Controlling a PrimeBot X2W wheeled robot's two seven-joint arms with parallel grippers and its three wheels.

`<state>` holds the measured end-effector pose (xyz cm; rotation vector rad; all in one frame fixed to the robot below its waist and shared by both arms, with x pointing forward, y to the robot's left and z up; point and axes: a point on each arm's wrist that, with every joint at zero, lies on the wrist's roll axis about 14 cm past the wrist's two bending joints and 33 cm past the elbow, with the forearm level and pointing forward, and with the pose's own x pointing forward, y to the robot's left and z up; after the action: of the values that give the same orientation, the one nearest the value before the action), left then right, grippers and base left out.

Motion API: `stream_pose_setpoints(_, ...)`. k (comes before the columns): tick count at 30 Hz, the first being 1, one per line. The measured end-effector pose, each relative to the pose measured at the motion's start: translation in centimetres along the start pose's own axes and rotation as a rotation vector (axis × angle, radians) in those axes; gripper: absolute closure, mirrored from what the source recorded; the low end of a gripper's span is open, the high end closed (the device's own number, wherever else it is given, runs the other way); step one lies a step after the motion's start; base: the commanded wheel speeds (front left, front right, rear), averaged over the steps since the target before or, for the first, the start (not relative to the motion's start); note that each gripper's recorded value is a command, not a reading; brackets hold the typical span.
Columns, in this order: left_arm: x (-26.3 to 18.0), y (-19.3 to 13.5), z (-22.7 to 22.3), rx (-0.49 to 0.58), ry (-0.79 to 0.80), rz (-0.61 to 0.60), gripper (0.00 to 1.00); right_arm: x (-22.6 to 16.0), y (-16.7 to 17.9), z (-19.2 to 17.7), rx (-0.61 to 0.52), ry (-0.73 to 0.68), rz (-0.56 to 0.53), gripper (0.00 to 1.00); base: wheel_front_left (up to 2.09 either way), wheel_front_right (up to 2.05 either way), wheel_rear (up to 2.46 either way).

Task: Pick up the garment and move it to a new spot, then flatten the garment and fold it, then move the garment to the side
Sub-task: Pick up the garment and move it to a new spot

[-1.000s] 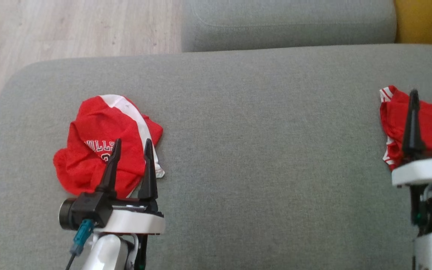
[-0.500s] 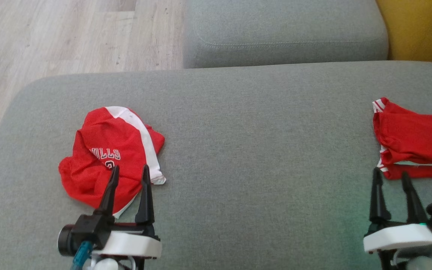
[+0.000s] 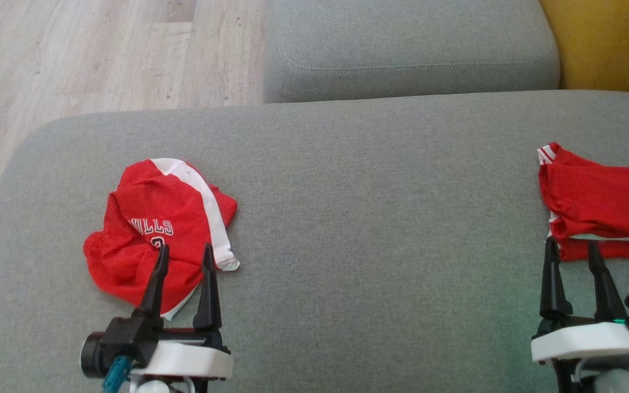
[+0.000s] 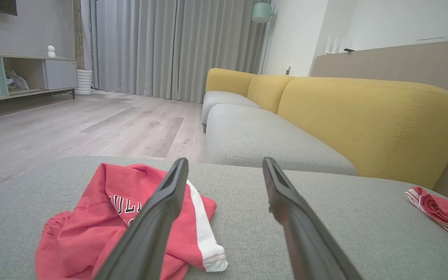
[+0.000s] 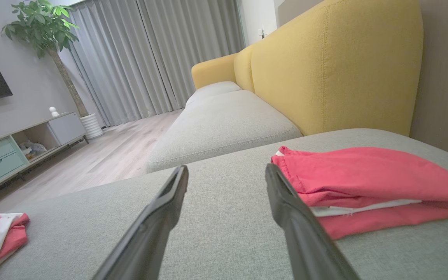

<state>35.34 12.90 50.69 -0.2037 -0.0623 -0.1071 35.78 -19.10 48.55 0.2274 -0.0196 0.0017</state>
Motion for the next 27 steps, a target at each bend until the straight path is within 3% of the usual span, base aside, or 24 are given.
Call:
stream_pose_setpoints(8, -0.3, 0.6, 0.2, 0.001, -0.005, 0.019, 0.0, 0.3, 0.9, -0.2, 0.008, 0.007, 0.026, 0.0, 0.0, 0.0, 0.0)
stream_pose_setpoints(27, -4.7, 7.2, 2.2, 0.036, -0.068, 0.244, 0.0, 1.4, 11.7, -2.6, 0.036, 0.085, 0.346, 0.0, 0.0, 0.0, 0.0)
